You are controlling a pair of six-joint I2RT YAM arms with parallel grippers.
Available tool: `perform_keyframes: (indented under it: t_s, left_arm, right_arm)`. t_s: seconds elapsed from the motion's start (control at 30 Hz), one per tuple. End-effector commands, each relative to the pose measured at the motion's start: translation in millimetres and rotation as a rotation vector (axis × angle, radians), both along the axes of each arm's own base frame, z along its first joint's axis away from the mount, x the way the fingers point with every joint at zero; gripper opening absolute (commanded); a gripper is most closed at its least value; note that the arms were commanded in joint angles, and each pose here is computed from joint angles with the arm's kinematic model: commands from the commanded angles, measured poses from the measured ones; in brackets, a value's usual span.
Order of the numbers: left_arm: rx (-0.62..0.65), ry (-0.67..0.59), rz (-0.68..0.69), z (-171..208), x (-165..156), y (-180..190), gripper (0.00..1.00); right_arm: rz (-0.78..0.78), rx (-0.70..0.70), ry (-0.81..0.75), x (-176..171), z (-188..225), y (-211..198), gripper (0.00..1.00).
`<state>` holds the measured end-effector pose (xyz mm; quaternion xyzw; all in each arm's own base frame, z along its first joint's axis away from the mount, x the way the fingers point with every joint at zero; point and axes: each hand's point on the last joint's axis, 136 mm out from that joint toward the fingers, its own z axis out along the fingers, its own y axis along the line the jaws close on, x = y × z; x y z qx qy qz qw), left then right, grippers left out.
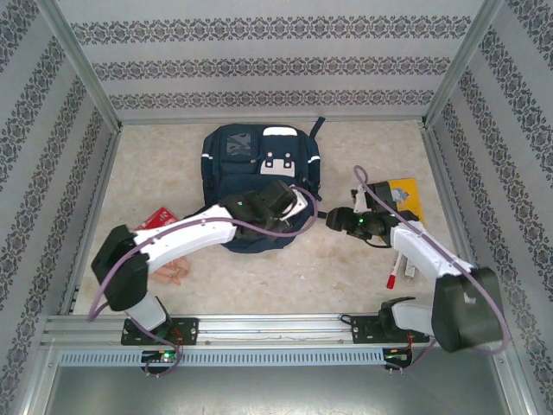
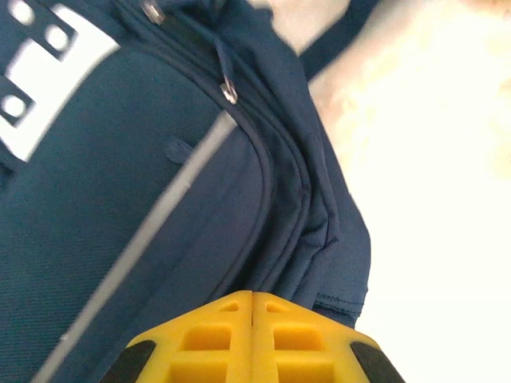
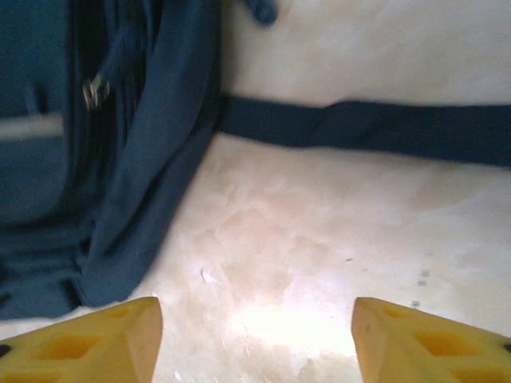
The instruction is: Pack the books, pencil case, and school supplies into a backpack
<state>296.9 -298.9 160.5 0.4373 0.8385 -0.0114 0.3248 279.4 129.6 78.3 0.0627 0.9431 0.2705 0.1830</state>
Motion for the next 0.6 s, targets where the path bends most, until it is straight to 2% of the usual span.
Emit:
perform_keyframes:
  t_s: [0.0, 0.03, 0.07, 0.1, 0.13, 0.2, 0.3, 0.5, 0.57]
  left_arm:
    - [-0.044, 0.016, -0.032, 15.0, -1.3, 7.5, 0.0]
    - [-0.069, 0.046, -0.071, 14.6, -6.6, 5.0, 0.0]
    - [-0.076, 0.073, -0.125, 11.4, -14.1, 1.7, 0.1]
    - [-0.075, 0.089, -0.162, 6.7, -19.9, -0.2, 0.36]
    - [-0.091, 0.11, -0.164, 3.1, -23.5, -1.3, 0.49]
    - [-0.136, 0.153, -0.179, -3.0, -33.4, -5.4, 0.62]
    - [-0.192, 0.183, -0.205, -11.3, -44.6, -9.3, 0.64]
    - [-0.178, 0.218, -0.211, -23.5, -50.9, -6.7, 0.64]
    - [-0.145, 0.223, -0.196, -29.1, -47.6, -4.2, 0.67]
  right_arm:
    - [0.145, 0.027, -0.028, 9.0, 4.1, 30.2, 0.61]
    - [0.15, 0.028, -0.024, 12.6, 0.1, 33.9, 0.62]
    - [0.141, 0.042, -0.02, 16.2, -2.2, 37.2, 0.63]
    - [0.128, 0.083, -0.014, 20.8, -3.3, 42.8, 0.64]
    - [0.124, 0.136, -0.008, 25.2, -1.8, 50.0, 0.64]
    - [0.111, 0.209, 0.013, 33.4, 2.6, 62.5, 0.62]
    - [0.087, 0.246, 0.024, 43.3, 5.2, 75.2, 0.61]
    - [0.062, 0.23, 0.086, 46.6, -18.6, 96.0, 0.54]
    - [0.071, 0.244, 0.106, 48.0, -25.0, 104.4, 0.44]
